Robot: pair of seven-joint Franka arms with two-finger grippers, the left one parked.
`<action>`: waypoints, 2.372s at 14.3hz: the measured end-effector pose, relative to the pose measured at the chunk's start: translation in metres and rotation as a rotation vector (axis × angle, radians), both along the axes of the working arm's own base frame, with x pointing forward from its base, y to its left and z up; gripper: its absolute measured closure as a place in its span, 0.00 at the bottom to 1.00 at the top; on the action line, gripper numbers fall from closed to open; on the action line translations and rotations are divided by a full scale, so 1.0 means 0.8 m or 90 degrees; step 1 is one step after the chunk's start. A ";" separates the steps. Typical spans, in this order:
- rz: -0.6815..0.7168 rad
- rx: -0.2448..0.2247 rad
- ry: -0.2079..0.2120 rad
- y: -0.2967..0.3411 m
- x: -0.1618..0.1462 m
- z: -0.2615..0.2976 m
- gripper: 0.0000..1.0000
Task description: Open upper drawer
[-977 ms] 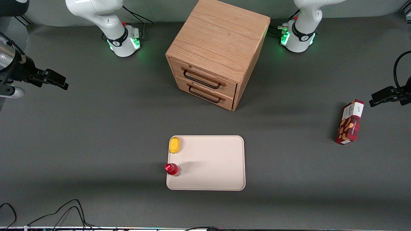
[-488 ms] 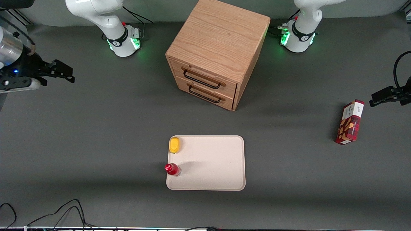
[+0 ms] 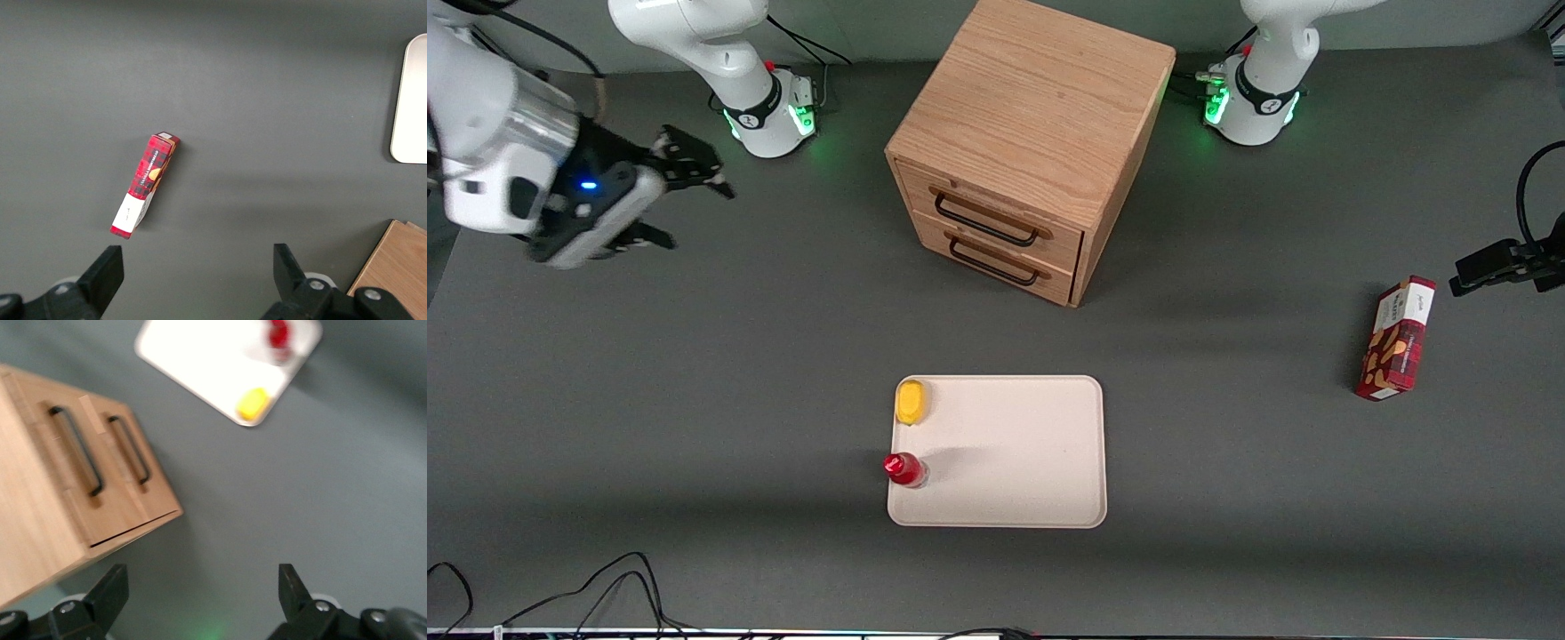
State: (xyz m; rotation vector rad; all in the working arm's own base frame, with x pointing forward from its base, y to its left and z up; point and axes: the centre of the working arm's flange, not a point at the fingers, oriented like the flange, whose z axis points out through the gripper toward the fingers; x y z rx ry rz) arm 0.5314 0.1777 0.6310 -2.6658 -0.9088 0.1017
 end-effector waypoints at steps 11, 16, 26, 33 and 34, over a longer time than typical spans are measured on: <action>0.188 0.107 0.176 0.241 0.010 -0.260 0.00; 0.189 0.125 0.162 0.277 0.006 -0.294 0.00; 0.182 0.127 0.158 0.301 -0.024 -0.347 0.00; 0.115 0.137 0.122 0.247 0.052 -0.346 0.00; 0.108 0.138 0.119 0.241 0.062 -0.349 0.00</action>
